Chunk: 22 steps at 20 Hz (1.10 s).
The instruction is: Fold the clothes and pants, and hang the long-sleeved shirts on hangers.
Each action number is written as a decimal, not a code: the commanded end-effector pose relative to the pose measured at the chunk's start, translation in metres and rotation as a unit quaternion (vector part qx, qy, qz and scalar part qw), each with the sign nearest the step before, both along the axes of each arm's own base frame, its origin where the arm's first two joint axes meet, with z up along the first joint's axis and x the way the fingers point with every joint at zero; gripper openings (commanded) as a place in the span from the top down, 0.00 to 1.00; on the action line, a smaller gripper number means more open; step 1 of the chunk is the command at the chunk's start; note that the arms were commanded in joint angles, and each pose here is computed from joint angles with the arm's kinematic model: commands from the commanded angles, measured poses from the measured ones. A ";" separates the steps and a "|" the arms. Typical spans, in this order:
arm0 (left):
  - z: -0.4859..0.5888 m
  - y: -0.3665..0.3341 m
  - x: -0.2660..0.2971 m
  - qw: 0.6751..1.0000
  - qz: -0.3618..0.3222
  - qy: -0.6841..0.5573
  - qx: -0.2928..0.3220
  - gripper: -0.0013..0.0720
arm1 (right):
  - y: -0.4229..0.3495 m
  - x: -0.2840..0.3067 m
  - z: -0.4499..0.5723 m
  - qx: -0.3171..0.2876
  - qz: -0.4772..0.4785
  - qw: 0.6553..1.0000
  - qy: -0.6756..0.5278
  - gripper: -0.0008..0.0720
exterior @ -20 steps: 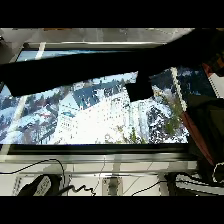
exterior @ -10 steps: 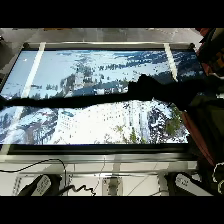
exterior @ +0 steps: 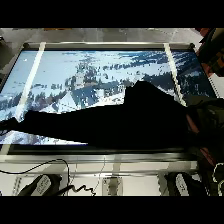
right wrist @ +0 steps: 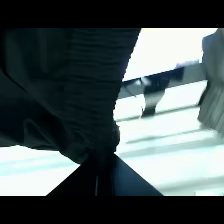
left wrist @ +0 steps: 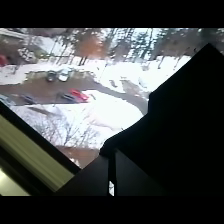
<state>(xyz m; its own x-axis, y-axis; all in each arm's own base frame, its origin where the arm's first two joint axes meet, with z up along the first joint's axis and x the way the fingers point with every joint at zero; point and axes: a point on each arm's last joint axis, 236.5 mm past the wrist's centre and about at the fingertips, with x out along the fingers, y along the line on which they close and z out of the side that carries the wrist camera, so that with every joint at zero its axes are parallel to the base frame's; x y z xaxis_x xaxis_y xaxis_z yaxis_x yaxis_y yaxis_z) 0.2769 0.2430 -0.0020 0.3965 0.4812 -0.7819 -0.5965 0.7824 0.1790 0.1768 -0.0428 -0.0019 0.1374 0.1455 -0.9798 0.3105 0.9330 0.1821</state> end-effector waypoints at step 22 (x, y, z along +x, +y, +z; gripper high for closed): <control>-0.071 0.018 -0.044 0.972 -0.072 0.222 0.022 0.00 | 0.008 -0.018 -0.009 0.008 0.004 1.000 0.021 0.12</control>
<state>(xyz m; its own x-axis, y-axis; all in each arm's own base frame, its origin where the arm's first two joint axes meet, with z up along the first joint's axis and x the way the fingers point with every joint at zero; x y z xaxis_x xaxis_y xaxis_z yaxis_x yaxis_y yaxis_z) 0.2321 0.2609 -0.0746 0.0931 0.4792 -0.8727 -0.3463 0.8374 0.4229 0.1391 -0.0288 -0.0117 0.0130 0.1859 -0.9825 0.3102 0.9333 0.1807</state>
